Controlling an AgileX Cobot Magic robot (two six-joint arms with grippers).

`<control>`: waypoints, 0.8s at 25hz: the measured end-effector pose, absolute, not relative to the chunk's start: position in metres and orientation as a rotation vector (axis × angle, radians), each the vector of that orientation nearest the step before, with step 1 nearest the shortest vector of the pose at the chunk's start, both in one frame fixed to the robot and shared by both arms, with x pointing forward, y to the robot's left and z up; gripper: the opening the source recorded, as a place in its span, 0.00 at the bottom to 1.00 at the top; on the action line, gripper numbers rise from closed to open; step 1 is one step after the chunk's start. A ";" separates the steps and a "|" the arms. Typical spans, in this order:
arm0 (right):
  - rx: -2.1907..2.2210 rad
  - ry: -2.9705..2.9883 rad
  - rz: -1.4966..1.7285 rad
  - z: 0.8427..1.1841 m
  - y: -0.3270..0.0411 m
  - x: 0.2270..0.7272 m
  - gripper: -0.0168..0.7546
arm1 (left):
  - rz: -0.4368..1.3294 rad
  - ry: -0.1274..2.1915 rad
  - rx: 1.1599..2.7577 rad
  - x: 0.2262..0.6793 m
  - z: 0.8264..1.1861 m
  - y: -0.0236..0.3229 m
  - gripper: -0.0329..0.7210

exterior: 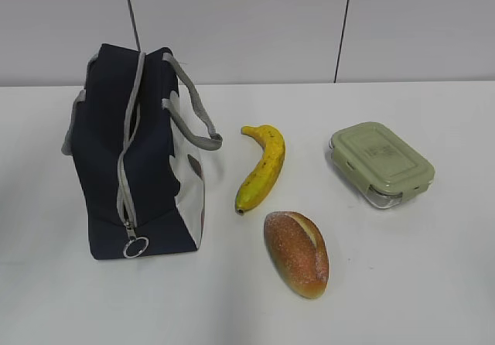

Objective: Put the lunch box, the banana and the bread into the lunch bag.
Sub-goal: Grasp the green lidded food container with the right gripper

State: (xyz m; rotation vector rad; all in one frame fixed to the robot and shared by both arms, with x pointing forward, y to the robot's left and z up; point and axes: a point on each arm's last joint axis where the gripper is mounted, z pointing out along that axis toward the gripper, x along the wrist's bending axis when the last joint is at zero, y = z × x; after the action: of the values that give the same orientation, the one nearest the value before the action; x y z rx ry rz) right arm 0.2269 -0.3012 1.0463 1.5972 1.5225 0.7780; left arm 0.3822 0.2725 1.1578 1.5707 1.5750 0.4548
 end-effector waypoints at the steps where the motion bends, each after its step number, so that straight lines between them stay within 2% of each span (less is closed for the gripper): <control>1: 1.597 1.522 0.778 1.046 -0.301 0.227 0.62 | 0.430 1.587 1.576 0.395 1.162 0.271 0.78; 8: 1.597 1.522 0.778 1.046 -0.301 0.227 0.62 | 0.252 1.647 1.703 0.485 1.161 0.255 0.75; 13: 1.597 1.522 0.778 1.046 -0.301 0.227 0.62 | 0.136 1.708 1.779 0.542 1.133 0.242 0.73; 20: 1.597 1.522 0.778 1.046 -0.301 0.227 0.62 | 0.027 1.790 1.826 0.590 1.094 0.236 0.72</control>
State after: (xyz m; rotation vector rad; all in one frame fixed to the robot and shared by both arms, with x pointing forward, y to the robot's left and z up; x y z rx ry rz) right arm 0.2269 -0.3012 1.0463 1.5972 1.5225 0.7780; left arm 0.5899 0.2364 1.0937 1.8262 1.7901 0.0265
